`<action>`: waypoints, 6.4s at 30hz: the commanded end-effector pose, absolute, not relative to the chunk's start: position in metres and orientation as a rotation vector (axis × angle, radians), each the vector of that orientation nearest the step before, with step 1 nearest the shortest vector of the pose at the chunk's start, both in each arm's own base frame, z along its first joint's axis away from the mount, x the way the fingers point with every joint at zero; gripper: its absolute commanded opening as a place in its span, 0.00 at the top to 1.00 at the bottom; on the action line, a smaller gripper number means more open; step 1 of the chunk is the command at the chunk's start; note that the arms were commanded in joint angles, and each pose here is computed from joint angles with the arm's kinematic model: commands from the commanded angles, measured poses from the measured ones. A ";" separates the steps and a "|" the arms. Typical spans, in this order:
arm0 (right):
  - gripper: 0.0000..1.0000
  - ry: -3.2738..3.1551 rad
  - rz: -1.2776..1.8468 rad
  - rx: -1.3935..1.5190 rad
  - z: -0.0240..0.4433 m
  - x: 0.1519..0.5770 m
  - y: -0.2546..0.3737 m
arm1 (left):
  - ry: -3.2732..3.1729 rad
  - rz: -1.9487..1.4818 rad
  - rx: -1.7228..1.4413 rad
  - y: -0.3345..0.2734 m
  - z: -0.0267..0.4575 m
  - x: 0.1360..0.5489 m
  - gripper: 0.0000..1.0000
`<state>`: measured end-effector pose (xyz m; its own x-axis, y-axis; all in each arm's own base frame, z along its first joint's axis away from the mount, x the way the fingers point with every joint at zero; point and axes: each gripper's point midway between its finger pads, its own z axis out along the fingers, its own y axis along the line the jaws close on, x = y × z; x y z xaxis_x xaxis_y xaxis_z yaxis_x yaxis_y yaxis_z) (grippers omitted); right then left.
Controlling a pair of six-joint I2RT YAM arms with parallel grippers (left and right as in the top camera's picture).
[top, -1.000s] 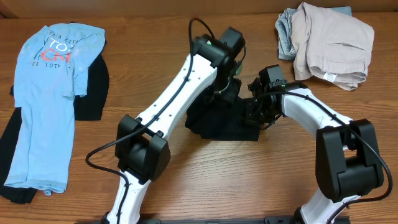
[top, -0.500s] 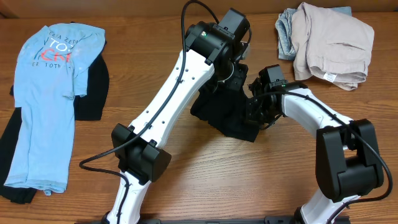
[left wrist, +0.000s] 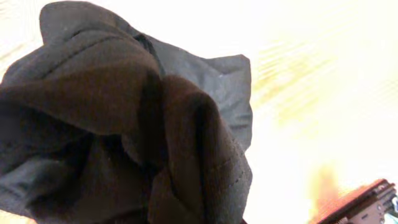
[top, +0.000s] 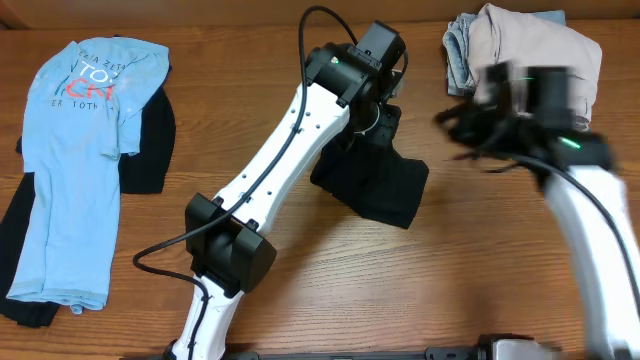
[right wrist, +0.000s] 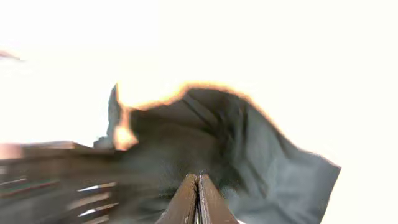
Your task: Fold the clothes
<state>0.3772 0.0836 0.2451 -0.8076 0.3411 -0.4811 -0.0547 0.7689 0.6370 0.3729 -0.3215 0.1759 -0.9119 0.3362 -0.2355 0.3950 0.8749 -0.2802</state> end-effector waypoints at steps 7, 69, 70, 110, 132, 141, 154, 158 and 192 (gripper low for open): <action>0.96 2.067 0.767 0.315 0.349 0.320 0.025 | 2.833 -0.499 0.692 -0.365 0.129 0.355 0.78; 0.92 2.586 0.458 0.518 0.125 0.401 0.182 | 2.621 -0.333 0.174 -0.150 0.263 0.487 0.00; 0.95 2.578 0.460 0.525 0.133 0.399 0.178 | 2.626 -0.332 0.174 -0.150 0.261 0.487 0.00; 0.38 2.795 0.469 0.198 0.165 0.294 0.121 | 2.658 -0.319 0.203 -0.148 0.256 0.480 0.00; 0.51 3.016 0.227 0.167 0.071 0.260 0.159 | 2.671 -0.311 0.226 -0.147 0.255 0.477 0.00; 0.63 3.025 0.208 0.219 0.055 0.254 0.154 | 2.669 -0.310 0.233 -0.147 0.255 0.477 0.00; 0.96 2.997 0.092 0.463 0.099 0.249 0.102 | 2.670 -0.310 0.232 -0.147 0.255 0.477 0.00; 0.96 3.067 0.020 0.562 0.100 0.228 0.079 | 2.670 -0.310 0.233 -0.147 0.255 0.477 0.00; 0.06 2.893 0.495 0.326 0.088 0.293 0.029 | 2.709 -0.296 0.272 -0.146 0.243 0.474 0.00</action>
<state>0.2801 0.0187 0.0810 -0.9311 0.3537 -0.0888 0.3174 0.9059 0.2803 0.4710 -0.1457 0.2587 -0.8904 0.1222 -0.4384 0.2203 0.9587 -0.1801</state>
